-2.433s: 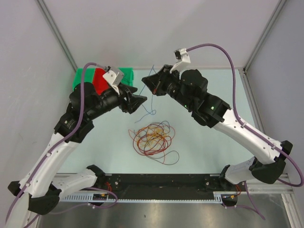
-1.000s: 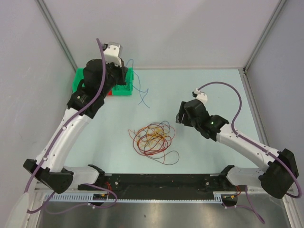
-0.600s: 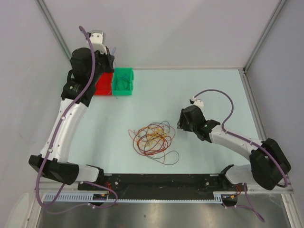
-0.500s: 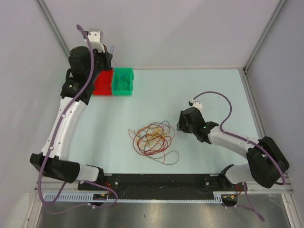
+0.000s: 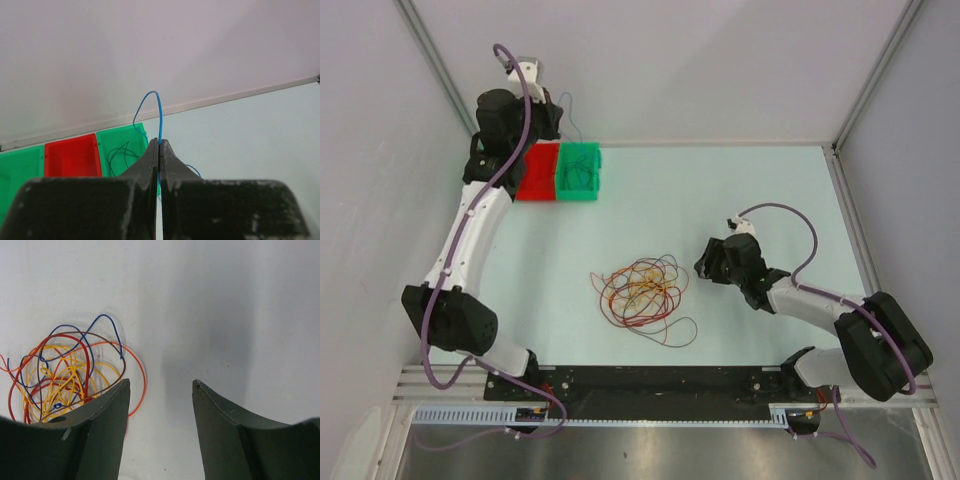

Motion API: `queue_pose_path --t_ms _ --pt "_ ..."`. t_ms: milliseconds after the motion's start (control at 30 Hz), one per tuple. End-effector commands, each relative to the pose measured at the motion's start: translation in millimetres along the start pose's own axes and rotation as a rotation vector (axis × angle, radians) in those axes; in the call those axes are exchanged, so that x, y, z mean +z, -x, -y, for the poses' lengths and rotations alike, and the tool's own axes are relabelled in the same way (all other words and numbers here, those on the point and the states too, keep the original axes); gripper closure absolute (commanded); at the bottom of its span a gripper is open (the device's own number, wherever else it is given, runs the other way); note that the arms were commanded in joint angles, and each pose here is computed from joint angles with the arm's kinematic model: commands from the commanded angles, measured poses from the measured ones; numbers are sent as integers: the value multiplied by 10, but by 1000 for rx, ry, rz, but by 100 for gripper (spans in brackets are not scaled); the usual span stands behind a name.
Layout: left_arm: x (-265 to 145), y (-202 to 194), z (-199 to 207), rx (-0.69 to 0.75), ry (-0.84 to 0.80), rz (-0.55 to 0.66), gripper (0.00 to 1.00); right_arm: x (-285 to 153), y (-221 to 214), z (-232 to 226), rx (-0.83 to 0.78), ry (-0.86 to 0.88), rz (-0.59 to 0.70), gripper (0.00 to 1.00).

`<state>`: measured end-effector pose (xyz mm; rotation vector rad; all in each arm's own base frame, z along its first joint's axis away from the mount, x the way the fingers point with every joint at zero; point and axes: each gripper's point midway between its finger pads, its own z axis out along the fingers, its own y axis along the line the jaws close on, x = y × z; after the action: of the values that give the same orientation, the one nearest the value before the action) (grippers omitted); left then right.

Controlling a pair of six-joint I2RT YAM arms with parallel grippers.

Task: Untangle the cables
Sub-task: Place the cable in the bin.

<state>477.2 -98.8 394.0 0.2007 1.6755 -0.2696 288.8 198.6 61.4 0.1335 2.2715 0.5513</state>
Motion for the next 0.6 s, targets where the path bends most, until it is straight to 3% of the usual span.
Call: queue_pose_path --t_ms 0,567 --pt "109 259 42 55 -63 110 100 -6 174 -129 37 128 33 43" --pt "506 175 -171 93 -69 128 100 34 137 -108 62 176 -4 46"
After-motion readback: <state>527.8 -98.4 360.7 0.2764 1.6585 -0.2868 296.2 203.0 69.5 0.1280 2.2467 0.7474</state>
